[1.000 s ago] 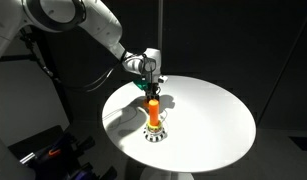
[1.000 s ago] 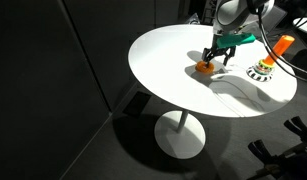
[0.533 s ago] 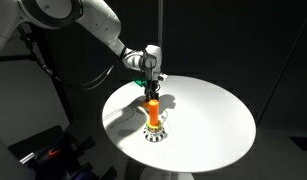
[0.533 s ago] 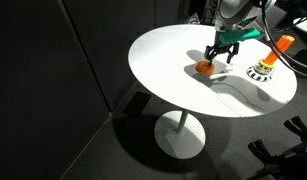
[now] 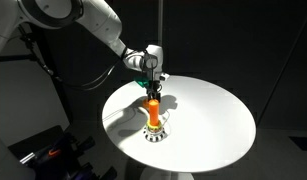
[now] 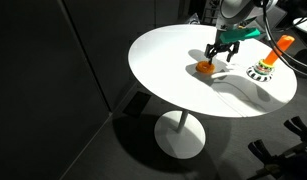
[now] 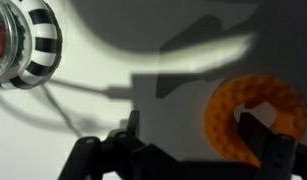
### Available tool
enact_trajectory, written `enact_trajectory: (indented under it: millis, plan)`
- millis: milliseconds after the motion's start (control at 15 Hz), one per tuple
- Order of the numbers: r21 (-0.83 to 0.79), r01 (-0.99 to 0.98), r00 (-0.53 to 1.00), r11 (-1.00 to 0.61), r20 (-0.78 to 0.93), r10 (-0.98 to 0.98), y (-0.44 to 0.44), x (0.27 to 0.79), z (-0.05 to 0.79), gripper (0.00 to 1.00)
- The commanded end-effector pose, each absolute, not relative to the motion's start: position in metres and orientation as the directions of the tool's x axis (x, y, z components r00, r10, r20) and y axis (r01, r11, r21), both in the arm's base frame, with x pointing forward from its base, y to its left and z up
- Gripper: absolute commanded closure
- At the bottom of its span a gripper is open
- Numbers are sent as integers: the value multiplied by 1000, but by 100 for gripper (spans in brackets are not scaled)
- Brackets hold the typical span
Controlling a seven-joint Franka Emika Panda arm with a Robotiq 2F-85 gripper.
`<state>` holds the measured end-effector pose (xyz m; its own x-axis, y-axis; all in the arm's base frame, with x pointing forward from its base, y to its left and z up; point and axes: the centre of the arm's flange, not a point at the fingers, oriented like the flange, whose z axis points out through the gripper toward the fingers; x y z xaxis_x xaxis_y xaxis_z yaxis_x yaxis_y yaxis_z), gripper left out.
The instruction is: Put the round, orange item on the block
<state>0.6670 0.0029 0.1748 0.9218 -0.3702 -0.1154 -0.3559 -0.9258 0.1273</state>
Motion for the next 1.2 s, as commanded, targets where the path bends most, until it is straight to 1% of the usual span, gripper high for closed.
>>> enact_trajectory:
  millis: [0,467,533,867,1133]
  plan:
    - [103,-349,929,-931,-94,-358,-2,664,174,0]
    - [96,-336,935,-937,-84,-344,-2,662,161,0]
    - [96,-336,935,-937,-85,-344,-3,662,161,18]
    - [98,-346,931,-933,-85,-354,-3,662,164,60]
    - [91,-355,929,-930,-74,-362,-4,663,181,90]
